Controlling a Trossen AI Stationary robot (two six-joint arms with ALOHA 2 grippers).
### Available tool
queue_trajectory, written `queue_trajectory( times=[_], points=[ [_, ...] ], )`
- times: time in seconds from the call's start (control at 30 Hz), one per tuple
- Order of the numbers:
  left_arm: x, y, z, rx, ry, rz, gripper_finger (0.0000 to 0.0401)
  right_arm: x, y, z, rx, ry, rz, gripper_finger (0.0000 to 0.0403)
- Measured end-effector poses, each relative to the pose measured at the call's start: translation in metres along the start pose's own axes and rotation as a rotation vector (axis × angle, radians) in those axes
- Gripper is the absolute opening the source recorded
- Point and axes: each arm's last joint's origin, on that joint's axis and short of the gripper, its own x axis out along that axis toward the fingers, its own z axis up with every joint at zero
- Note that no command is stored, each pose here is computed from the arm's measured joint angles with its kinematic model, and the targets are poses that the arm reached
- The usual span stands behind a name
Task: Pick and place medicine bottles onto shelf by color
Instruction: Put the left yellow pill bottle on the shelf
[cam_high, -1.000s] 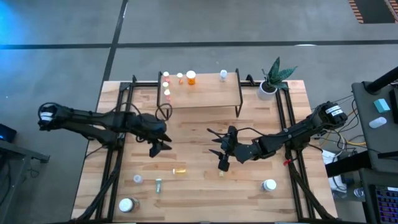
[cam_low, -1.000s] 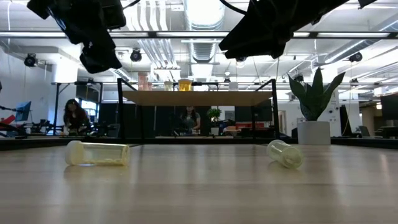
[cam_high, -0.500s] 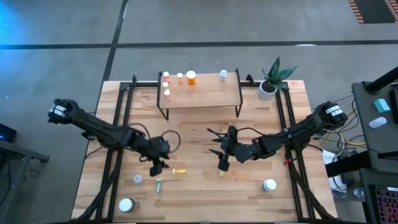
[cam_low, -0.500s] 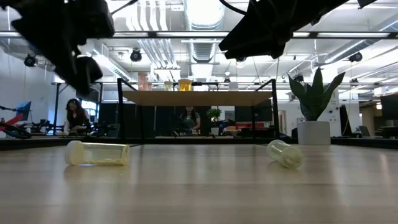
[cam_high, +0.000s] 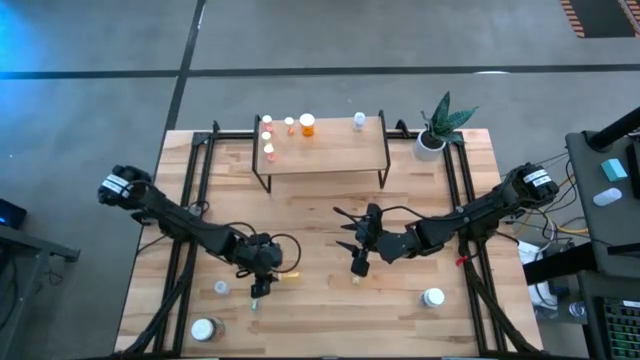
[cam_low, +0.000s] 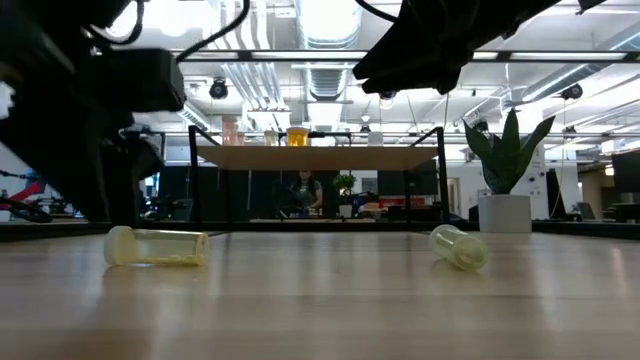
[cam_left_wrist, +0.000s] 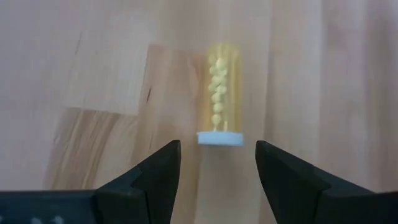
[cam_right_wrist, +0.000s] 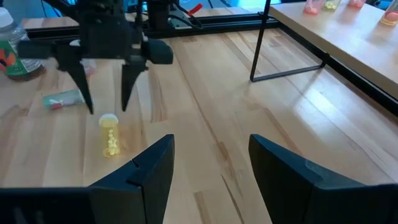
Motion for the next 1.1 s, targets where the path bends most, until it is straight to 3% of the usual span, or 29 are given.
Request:
queue_trajectory(
  times=[0.43,0.8,1.1],
  points=[
    [0.024,-0.001,-0.002,0.013,0.004,0.01,0.0192,-0.001,0.001,0.0,0.005,0.0,0.003,0.0199],
    [0.026,-0.001,-0.002,0.03,-0.001,0.015,0.0189,-0.001,0.001,0.0,0.005,0.0,0.003,0.0199],
    [0.026,-0.001,-0.003,0.054,-0.004,0.036,0.0129,-0.001,0.001,0.0,0.005,0.0,0.003,0.0199]
  ],
)
